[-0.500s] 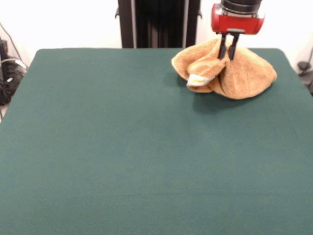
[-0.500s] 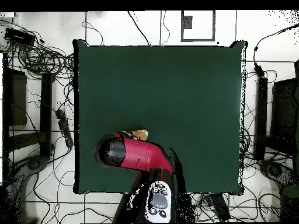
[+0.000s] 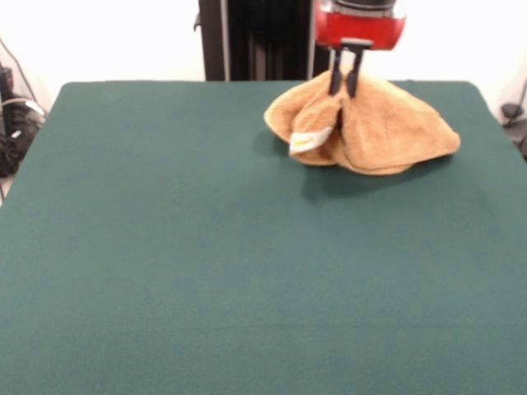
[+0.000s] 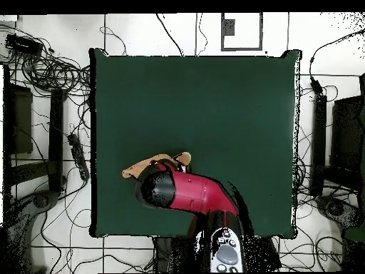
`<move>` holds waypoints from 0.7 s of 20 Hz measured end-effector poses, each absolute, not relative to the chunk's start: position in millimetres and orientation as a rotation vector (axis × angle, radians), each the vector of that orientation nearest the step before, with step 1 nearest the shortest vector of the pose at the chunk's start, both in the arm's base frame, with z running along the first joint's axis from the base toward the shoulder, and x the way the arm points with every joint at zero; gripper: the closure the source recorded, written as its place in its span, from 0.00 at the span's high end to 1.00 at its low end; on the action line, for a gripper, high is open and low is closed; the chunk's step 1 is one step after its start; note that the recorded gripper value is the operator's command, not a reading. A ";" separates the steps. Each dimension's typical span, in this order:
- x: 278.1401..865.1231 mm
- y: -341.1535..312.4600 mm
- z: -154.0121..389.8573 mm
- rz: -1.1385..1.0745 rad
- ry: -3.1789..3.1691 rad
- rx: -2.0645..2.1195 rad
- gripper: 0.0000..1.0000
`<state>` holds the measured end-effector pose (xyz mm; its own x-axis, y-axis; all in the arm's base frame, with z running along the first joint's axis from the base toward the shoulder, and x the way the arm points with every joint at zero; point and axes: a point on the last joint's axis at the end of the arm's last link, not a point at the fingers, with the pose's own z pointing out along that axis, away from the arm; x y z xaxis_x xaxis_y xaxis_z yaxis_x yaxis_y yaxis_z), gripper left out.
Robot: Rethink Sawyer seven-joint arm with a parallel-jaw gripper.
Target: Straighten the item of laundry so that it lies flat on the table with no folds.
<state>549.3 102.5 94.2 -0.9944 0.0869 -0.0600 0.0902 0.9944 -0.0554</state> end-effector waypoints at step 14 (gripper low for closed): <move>571.5 60.0 74.9 -0.008 3.074 0.097 0.00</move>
<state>571.5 60.0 74.9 -0.9958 0.0627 -0.0662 0.0630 0.9980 -0.0031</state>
